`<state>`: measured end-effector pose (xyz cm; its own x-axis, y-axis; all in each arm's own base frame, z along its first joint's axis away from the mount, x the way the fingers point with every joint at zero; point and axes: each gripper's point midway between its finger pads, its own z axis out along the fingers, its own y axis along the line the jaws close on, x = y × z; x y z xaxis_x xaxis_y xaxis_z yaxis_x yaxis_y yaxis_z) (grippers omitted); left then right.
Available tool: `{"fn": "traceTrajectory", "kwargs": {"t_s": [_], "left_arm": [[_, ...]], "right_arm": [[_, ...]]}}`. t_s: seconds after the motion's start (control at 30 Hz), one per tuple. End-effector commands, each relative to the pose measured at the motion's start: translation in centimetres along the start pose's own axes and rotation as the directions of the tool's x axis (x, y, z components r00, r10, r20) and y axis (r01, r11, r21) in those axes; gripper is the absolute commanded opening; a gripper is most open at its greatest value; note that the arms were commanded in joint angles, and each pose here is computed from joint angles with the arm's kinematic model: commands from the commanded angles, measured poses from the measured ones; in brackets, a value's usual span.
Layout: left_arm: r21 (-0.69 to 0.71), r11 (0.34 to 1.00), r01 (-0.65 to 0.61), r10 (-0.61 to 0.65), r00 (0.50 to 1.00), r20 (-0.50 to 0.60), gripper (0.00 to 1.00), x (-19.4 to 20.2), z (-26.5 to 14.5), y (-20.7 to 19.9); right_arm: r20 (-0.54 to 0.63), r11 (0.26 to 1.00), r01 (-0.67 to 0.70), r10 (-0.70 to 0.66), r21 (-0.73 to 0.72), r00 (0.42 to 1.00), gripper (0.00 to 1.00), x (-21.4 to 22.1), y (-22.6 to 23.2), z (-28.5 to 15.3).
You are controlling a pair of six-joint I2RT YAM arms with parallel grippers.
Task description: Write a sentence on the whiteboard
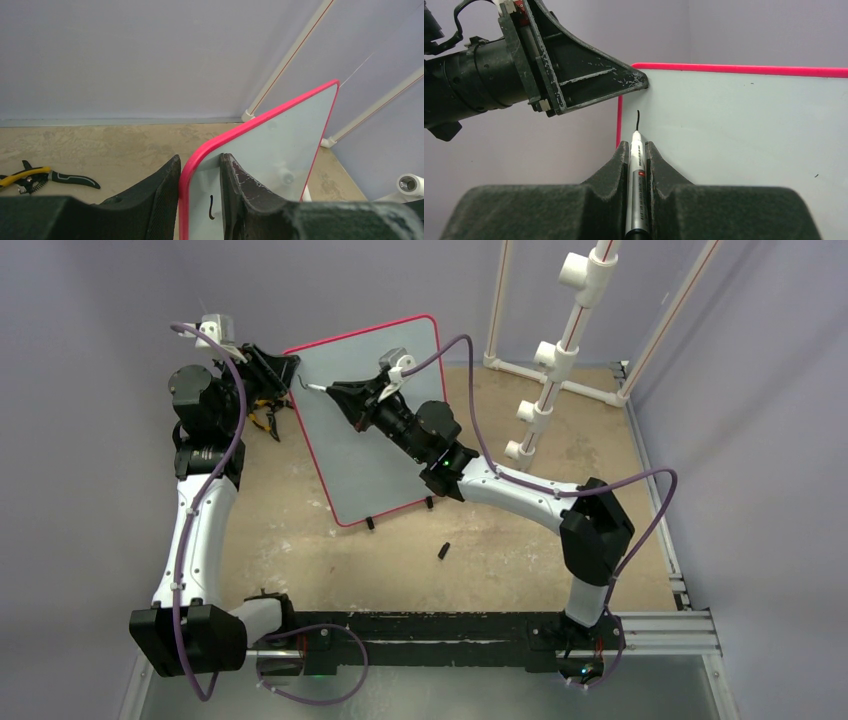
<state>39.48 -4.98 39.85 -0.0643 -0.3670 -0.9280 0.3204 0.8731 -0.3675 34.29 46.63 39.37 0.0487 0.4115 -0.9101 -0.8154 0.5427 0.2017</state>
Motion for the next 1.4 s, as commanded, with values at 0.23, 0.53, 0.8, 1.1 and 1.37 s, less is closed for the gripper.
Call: {"fn": "traceTrajectory", "kwargs": {"t_s": [0.23,0.53,0.8,1.1,1.37], "left_arm": [[0.043,0.999,-0.018,0.018,1.000,0.006,0.31,-0.3,-0.2,-0.9],[0.047,0.999,-0.018,0.018,1.000,0.005,0.31,-0.3,-0.2,-1.0],[0.047,0.999,-0.019,0.019,1.000,0.004,0.31,-0.3,-0.2,-1.0],[0.048,0.999,-0.021,0.020,1.000,0.007,0.31,-0.4,-0.2,-1.0],[0.044,0.999,-0.023,0.022,1.000,0.010,0.31,-0.4,-0.3,-1.0]], "right_arm": [[0.114,0.999,0.010,-0.013,0.031,0.993,0.00,-4.9,-0.1,0.9],[0.127,0.997,0.008,-0.018,0.081,0.992,0.00,-4.8,-1.1,1.2],[0.087,0.994,0.014,-0.023,0.104,0.996,0.00,-3.5,-1.7,1.6],[0.031,0.994,0.026,-0.029,0.106,0.999,0.00,-1.4,-2.1,0.9],[0.004,0.997,0.017,-0.017,0.080,1.000,0.00,0.1,-1.7,0.1]]}}
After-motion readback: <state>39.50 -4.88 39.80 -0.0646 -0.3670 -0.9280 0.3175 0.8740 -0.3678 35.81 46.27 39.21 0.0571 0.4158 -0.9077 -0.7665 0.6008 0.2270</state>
